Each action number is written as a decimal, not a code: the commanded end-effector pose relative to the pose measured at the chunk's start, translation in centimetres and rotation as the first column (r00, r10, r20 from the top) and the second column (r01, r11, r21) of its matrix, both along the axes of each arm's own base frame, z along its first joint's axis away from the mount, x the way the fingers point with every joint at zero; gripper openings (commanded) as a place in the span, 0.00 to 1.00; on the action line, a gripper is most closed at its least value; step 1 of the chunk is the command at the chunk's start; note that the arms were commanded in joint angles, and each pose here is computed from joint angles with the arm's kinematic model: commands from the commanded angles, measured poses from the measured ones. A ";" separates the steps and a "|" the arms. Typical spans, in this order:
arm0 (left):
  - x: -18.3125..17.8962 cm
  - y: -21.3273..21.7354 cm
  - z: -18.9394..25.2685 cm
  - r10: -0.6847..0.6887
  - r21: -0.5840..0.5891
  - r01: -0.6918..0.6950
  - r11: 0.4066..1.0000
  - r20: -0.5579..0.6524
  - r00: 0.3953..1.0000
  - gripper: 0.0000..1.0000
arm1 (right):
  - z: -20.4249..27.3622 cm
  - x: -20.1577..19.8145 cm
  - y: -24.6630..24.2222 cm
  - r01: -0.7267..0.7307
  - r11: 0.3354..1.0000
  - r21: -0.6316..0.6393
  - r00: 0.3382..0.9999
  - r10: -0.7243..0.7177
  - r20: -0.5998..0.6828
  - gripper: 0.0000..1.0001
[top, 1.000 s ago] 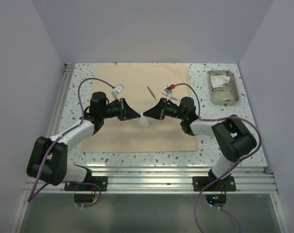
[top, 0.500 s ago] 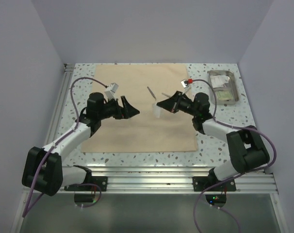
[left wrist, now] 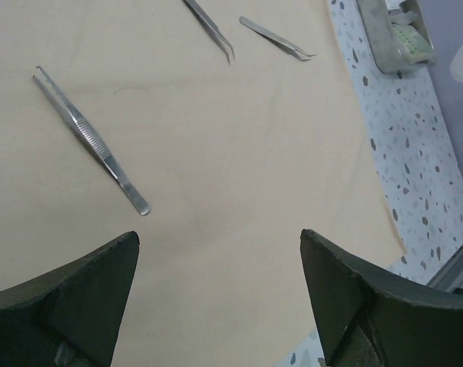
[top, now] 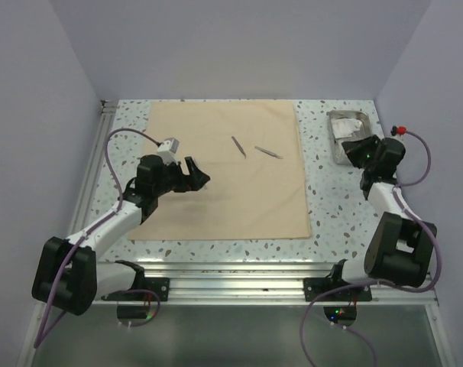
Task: Prepare the surgical pack
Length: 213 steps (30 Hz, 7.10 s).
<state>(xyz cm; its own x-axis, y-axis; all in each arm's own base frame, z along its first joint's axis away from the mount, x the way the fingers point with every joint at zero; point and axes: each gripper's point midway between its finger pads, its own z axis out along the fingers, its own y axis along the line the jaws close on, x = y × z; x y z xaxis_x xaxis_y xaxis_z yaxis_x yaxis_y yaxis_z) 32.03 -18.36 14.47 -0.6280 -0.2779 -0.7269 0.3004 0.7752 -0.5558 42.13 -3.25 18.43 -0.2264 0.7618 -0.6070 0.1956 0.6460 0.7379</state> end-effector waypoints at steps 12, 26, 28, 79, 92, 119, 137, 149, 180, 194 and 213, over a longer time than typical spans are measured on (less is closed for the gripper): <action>0.6 3.6 0.6 0.154 0.063 -0.171 0.983 0.212 0.965 0.89 | -2.3 10.2 -6.8 0.190 0.975 0.111 0.980 -0.195 0.029 0.00; -0.1 4.2 0.8 0.176 0.055 -0.194 0.979 0.240 0.955 0.89 | -7.2 10.2 -12.0 0.356 0.934 0.028 0.932 -0.353 -0.082 0.00; -0.1 4.2 0.9 0.176 0.053 -0.194 0.979 0.243 0.954 0.89 | -7.6 9.8 -12.4 0.373 0.928 0.010 0.923 -0.370 -0.105 0.09; 0.5 8.8 -1.4 0.427 0.151 -0.449 0.881 0.156 0.890 0.89 | -10.8 0.1 40.8 -0.820 0.368 -0.438 0.562 0.664 -0.493 0.62; 0.4 8.8 -1.2 0.424 0.150 -0.446 0.882 0.159 0.892 0.89 | -14.6 -1.0 45.4 -0.857 0.290 -0.426 0.503 0.649 -0.571 0.54; 0.4 7.9 -1.9 0.377 0.152 -0.396 0.906 0.140 0.916 0.88 | 3.1 9.6 18.1 -0.540 0.648 -0.537 0.841 0.422 -0.338 0.10; 0.2 7.0 -1.3 0.343 0.117 -0.360 0.925 0.143 0.928 0.88 | -2.5 13.5 -3.4 -0.255 0.740 -0.622 0.941 0.042 -0.336 0.10; -0.2 6.2 -1.5 0.310 0.085 -0.323 0.943 0.133 0.941 0.88 | -6.2 14.5 -7.3 -0.355 0.712 -0.606 0.917 0.139 -0.374 0.15; -0.1 6.2 -2.0 0.301 0.103 -0.316 0.943 0.140 0.943 0.89 | -6.0 12.0 -2.8 -0.366 0.749 -0.552 0.877 0.079 -0.474 0.40; -0.1 6.1 -2.1 0.294 0.107 -0.309 0.945 0.137 0.946 0.89 | -11.8 11.1 -2.7 -0.426 0.762 -0.487 0.795 0.058 -0.604 0.34; -0.1 6.2 -1.8 0.298 0.107 -0.314 0.943 0.144 0.944 0.89 | -8.5 4.8 3.2 -0.460 0.750 -0.475 0.812 0.139 -0.566 0.08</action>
<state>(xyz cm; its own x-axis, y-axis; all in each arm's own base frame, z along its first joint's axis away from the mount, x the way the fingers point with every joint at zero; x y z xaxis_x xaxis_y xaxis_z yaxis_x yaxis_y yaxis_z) 31.53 -12.13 11.28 -0.4770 -0.3463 -0.8078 0.0734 0.9002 -0.4293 46.95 -1.32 6.00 -0.8109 0.1400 -0.5681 0.1420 0.9890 0.0411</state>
